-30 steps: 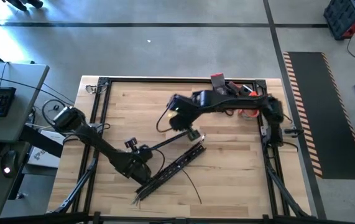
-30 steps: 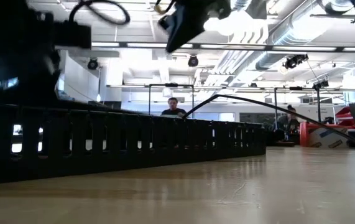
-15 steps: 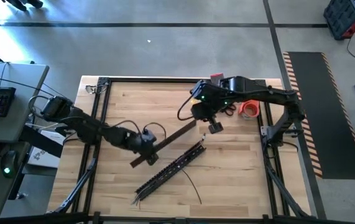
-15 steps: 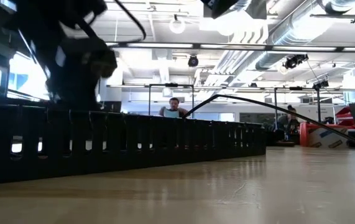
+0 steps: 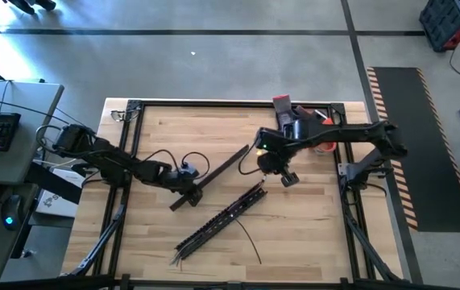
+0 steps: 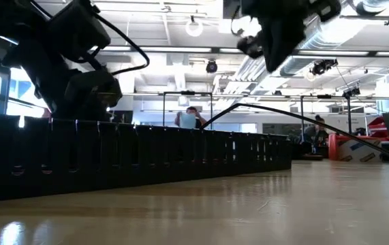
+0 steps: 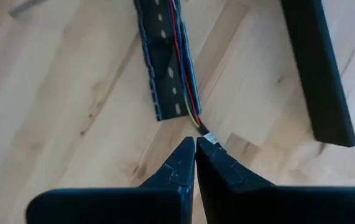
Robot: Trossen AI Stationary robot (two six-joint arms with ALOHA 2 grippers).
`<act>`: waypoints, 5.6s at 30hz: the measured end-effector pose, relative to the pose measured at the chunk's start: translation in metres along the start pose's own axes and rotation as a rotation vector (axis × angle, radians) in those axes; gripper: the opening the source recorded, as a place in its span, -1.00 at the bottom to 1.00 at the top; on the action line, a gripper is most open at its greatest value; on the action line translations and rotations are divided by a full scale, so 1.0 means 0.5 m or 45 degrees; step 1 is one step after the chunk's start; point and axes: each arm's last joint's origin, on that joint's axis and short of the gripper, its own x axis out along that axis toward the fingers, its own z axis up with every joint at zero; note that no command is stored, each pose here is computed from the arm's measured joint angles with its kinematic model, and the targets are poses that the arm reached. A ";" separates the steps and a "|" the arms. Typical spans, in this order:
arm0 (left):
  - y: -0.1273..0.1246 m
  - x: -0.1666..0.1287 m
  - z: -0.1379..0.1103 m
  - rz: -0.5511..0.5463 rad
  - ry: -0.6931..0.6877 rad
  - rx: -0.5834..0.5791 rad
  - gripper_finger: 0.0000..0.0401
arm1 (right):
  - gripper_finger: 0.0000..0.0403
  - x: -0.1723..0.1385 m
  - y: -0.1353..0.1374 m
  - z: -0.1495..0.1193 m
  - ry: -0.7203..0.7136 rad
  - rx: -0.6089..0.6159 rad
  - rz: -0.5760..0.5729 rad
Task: Ziptie cables
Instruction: Close the black cable duct with the black cable duct cover
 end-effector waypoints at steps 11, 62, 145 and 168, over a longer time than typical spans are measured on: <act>0.006 -0.025 0.036 -0.009 -0.035 -0.052 -0.16 | -1.00 0.086 -0.002 -0.069 0.069 0.059 0.035; 0.028 0.040 0.075 0.670 -0.338 -0.122 -0.76 | -1.00 0.207 0.135 -0.053 -0.449 0.139 -0.309; -0.164 -0.200 -0.129 0.072 -0.962 0.426 -0.76 | 0.44 0.425 -0.234 0.081 -0.857 -0.262 -0.099; -0.162 -0.200 -0.132 0.074 -0.963 0.420 -0.76 | 0.61 0.511 -0.259 0.062 -0.818 -0.101 0.009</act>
